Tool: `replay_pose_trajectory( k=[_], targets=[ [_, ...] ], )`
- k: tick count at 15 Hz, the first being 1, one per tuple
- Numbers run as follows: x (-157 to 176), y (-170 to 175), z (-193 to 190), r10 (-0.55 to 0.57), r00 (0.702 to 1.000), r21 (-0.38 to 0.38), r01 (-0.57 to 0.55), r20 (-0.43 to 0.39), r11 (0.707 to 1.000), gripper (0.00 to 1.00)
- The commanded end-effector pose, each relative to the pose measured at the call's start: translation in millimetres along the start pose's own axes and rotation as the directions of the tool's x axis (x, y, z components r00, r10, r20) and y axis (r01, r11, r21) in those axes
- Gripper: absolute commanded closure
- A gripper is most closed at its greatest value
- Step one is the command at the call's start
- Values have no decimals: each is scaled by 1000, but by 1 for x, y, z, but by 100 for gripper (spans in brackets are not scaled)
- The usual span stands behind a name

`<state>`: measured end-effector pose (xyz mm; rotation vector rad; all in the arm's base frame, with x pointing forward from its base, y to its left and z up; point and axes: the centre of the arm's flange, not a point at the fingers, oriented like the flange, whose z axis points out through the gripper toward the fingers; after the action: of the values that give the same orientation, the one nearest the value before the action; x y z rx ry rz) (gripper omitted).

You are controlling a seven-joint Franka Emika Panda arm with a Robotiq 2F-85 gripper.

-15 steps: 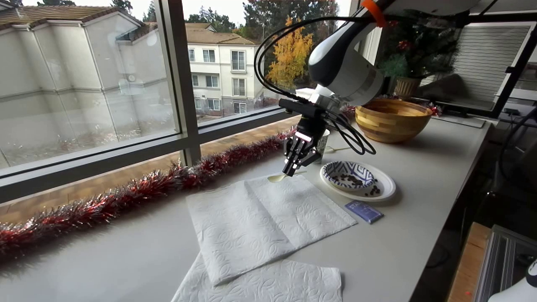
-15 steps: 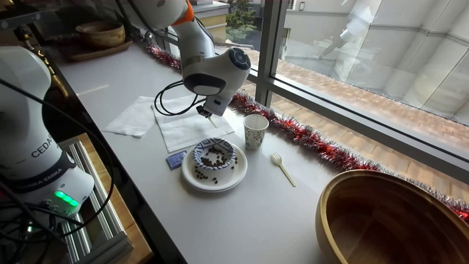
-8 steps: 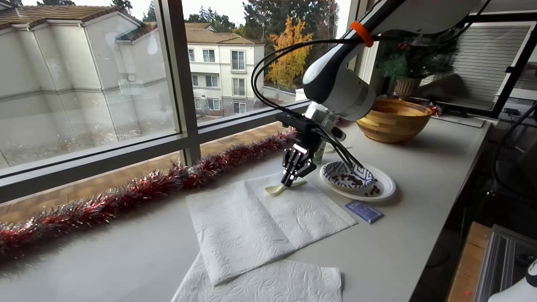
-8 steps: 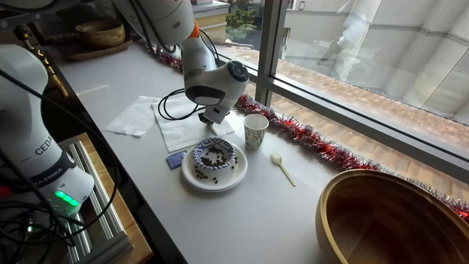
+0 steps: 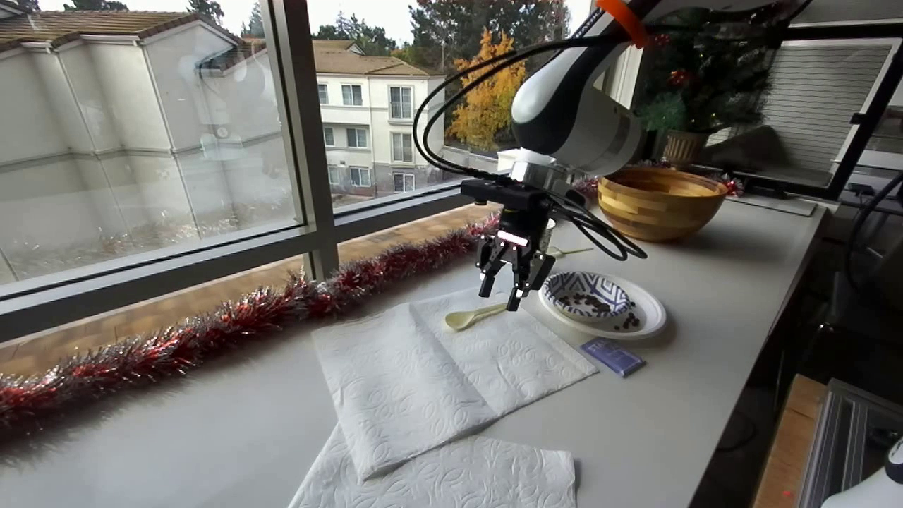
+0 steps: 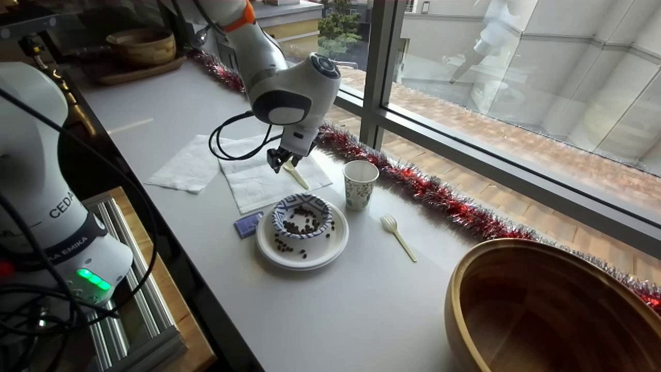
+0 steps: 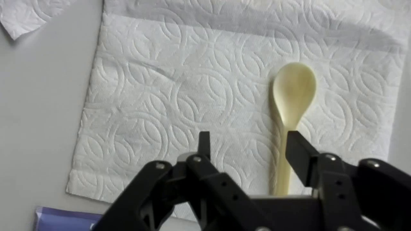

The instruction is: Use the white spoon to place some contents from the bowl in the coffee cup.

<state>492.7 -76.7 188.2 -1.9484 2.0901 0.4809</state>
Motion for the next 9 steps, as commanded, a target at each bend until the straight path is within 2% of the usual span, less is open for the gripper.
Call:
replay_pose_trajectory(
  k=[1,2,4,5,9],
  targets=[
    [-28,53,-67,-100,982,-25,97,-161,995,5],
    [-35,60,-78,-113,973,-33,108,-202,994,0],
    [-53,72,-98,-143,951,-50,134,-275,990,0],
    [-32,32,-54,-101,979,-37,96,-179,995,2],
    [-44,44,-63,-126,953,-66,112,-276,991,0]
  ],
)
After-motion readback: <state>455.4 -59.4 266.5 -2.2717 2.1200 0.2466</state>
